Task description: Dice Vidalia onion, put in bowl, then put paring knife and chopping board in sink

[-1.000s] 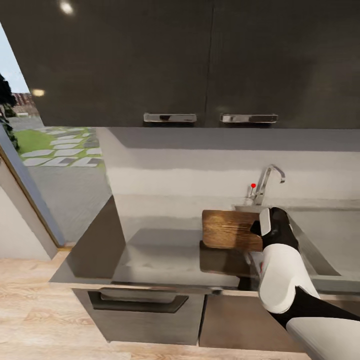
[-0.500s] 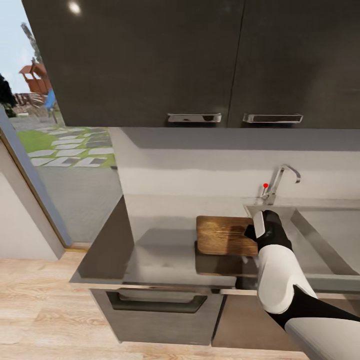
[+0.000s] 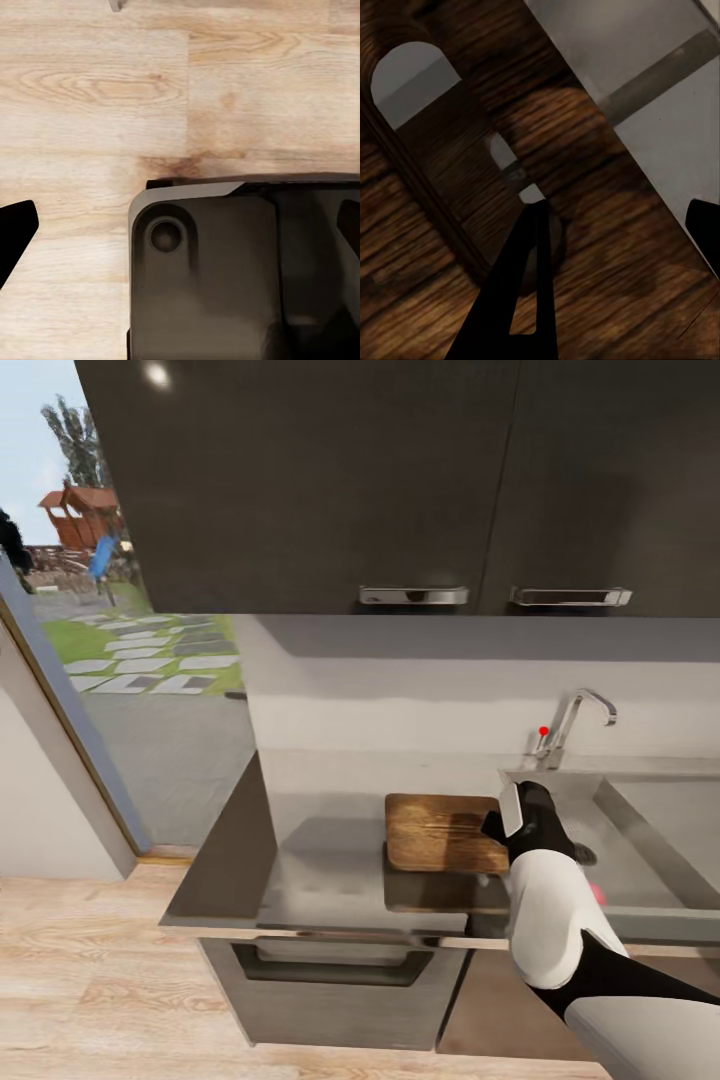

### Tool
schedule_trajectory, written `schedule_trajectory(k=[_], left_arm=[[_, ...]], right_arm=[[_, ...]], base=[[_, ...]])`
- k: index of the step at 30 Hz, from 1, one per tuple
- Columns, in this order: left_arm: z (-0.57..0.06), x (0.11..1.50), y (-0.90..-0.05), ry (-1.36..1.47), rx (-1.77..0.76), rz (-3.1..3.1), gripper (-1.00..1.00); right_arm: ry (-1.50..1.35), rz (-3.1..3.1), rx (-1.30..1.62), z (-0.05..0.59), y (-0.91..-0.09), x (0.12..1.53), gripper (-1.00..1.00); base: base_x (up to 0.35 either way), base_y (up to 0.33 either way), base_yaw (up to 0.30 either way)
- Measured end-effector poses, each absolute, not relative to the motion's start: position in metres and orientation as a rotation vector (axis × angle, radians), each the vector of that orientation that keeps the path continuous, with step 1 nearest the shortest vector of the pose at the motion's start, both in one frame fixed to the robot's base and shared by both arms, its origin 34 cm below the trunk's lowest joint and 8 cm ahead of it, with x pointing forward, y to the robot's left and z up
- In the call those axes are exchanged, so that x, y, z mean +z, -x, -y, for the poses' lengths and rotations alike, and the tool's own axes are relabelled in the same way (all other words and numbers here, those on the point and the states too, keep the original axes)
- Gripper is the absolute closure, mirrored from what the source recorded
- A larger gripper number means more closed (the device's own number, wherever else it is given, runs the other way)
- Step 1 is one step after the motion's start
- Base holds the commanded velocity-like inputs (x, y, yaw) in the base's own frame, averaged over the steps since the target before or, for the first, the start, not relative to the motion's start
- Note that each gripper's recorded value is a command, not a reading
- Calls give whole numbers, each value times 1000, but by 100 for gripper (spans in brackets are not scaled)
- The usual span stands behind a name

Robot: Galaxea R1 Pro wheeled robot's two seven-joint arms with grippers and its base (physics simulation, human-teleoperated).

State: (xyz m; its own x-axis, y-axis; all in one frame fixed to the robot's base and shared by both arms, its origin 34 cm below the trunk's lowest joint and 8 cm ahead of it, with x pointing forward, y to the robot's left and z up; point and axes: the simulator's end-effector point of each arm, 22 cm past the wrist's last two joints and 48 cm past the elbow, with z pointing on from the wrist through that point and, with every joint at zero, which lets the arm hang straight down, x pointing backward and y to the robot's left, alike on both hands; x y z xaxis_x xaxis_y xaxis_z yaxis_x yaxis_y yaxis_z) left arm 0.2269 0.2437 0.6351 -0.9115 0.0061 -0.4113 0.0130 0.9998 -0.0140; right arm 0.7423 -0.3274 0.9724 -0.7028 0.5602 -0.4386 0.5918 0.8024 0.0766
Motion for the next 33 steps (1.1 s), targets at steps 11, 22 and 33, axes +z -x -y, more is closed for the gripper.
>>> schedule_trajectory(k=[11, 22, 33], left_arm=[[-244, 635, -227, -14, -22, -2718, -100], [-244, 635, -227, -14, -22, -2718, -100], [-244, 635, -227, -14, -22, -2718, -100]], right_arm=[[-854, -2557, -94, 323, -741, 967, 100], [-845, -2575, -85, 319, -739, 961, 100], [-827, -2618, -74, 310, -733, 948, 100]], base=[[0, 9, 0], [0, 0, 0], [0, 0, 0]])
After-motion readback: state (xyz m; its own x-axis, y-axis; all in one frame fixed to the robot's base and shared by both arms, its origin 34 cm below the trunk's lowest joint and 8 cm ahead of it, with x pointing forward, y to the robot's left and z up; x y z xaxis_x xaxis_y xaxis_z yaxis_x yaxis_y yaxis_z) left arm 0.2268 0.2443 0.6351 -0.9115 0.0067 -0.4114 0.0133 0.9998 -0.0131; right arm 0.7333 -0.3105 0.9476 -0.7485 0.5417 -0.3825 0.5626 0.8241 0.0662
